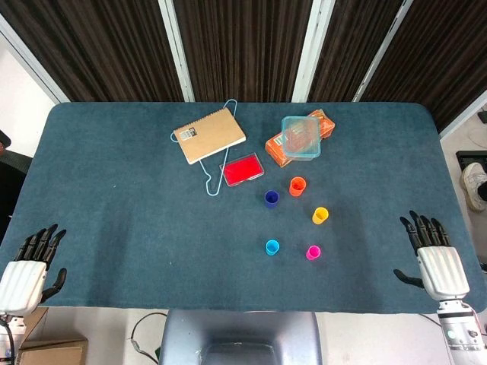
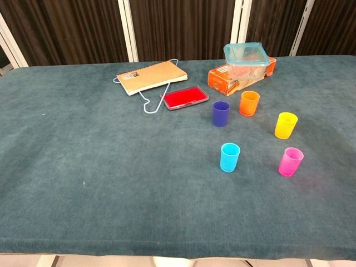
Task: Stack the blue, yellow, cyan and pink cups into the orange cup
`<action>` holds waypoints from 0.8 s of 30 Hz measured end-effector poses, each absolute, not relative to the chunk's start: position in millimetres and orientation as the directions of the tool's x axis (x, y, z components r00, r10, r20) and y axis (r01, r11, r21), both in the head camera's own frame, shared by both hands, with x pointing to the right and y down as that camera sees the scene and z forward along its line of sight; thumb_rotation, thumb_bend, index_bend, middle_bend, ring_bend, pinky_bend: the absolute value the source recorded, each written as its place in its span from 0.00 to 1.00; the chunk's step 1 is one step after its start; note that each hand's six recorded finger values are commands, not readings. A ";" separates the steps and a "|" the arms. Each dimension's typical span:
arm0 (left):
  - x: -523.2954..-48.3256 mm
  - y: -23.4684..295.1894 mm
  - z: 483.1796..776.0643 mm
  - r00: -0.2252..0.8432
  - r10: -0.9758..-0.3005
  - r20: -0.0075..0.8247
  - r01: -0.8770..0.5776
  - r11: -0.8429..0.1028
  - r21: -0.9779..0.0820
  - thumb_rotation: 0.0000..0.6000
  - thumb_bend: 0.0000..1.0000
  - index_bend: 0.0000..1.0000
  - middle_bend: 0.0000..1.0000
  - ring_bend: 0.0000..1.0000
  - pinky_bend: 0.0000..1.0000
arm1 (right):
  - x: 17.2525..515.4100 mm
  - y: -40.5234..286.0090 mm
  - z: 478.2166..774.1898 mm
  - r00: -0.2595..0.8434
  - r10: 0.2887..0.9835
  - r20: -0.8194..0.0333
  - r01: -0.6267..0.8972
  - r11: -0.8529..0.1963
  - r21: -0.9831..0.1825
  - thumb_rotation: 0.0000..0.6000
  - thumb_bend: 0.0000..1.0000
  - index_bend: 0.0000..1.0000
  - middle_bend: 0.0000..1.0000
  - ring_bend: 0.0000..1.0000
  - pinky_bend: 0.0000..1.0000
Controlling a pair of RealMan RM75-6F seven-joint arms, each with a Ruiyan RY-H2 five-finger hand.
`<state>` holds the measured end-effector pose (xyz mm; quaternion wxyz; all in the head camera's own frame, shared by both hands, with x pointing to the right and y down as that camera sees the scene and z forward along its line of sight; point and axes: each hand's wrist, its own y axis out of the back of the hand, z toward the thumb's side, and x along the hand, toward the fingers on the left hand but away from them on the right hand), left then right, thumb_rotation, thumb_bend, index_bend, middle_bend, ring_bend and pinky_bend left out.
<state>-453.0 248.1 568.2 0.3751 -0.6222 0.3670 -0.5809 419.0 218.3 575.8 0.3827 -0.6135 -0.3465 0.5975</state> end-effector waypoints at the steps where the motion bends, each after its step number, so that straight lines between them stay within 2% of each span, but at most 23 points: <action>1: -452.9 248.0 568.2 0.056 -0.893 0.447 -0.022 -0.449 -0.893 1.00 0.46 0.00 0.00 0.00 0.11 | 419.0 218.4 576.0 0.046 0.882 -0.469 -0.033 -0.468 -0.883 1.00 0.10 0.00 0.00 0.00 0.00; 11: -451.0 245.6 570.6 0.063 -0.890 0.452 -0.028 -0.454 -0.890 1.00 0.46 0.00 0.00 0.00 0.11 | 416.0 212.3 575.3 0.062 0.891 -0.449 -0.022 -0.449 -0.893 1.00 0.10 0.00 0.00 0.00 0.00; 16: -450.1 241.5 575.0 0.069 -0.882 0.465 -0.037 -0.468 -0.883 1.00 0.46 0.00 0.00 0.00 0.11 | 395.3 175.7 588.4 0.131 0.887 -0.442 -0.010 -0.445 -0.896 1.00 0.14 0.01 0.00 0.00 0.00; 24: -449.4 233.4 582.3 0.068 -0.875 0.479 -0.038 -0.482 -0.875 1.00 0.46 0.00 0.00 0.00 0.11 | 316.8 81.1 625.9 0.259 0.844 -0.469 -0.052 -0.473 -0.880 1.00 0.29 0.27 0.00 0.00 0.00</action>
